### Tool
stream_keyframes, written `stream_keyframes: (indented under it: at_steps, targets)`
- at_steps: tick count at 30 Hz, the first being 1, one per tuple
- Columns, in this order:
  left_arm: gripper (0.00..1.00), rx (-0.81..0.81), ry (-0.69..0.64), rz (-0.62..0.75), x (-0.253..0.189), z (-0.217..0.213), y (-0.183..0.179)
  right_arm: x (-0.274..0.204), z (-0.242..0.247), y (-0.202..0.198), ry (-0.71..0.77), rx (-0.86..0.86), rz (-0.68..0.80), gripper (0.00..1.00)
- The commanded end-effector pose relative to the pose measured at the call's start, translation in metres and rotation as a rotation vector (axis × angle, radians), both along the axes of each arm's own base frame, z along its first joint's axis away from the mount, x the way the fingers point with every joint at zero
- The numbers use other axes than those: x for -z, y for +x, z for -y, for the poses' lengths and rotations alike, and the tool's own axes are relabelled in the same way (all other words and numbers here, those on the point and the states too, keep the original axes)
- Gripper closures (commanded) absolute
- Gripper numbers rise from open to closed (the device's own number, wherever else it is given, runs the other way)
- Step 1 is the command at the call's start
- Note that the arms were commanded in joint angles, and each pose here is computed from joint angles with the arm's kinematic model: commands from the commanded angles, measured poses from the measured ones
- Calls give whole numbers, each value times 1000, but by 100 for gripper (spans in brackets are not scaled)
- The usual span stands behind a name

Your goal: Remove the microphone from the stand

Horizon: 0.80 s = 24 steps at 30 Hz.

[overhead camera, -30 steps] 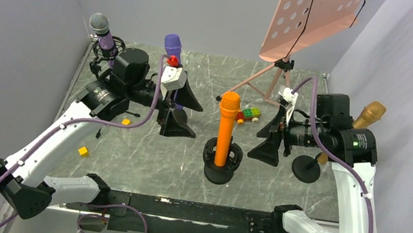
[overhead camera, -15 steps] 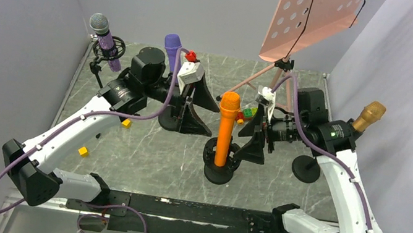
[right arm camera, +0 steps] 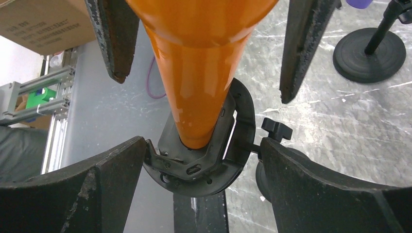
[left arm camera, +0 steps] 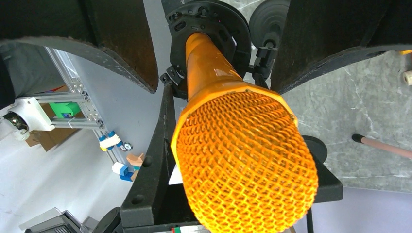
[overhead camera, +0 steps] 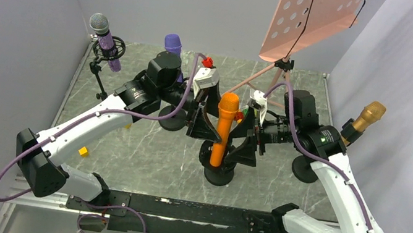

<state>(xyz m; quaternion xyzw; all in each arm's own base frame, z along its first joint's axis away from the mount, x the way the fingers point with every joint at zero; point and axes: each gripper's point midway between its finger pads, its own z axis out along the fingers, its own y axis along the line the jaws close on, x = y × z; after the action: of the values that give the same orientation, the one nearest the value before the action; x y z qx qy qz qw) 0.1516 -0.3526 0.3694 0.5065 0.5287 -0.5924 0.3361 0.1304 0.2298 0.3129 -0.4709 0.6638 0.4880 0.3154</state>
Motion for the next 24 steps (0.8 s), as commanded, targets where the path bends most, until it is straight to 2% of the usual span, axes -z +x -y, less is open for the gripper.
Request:
stream_keyframes:
  at_steps: [1,12,15,19,24]
  targets:
    - [13,33,-76,41,-30,3,-6,-10,-6,1,32,-33,58,7]
    - [37,88,-93,50,-33,7,-15,-17,-15,-1,79,-55,-24,4]
    - [37,97,-91,48,-31,10,-17,-14,-14,0,74,-48,-11,7]
    - [30,98,-83,39,-28,15,-17,-7,-13,2,69,-20,1,15]
    - [33,109,-73,30,-27,22,-17,-2,-11,-1,70,-20,3,24]
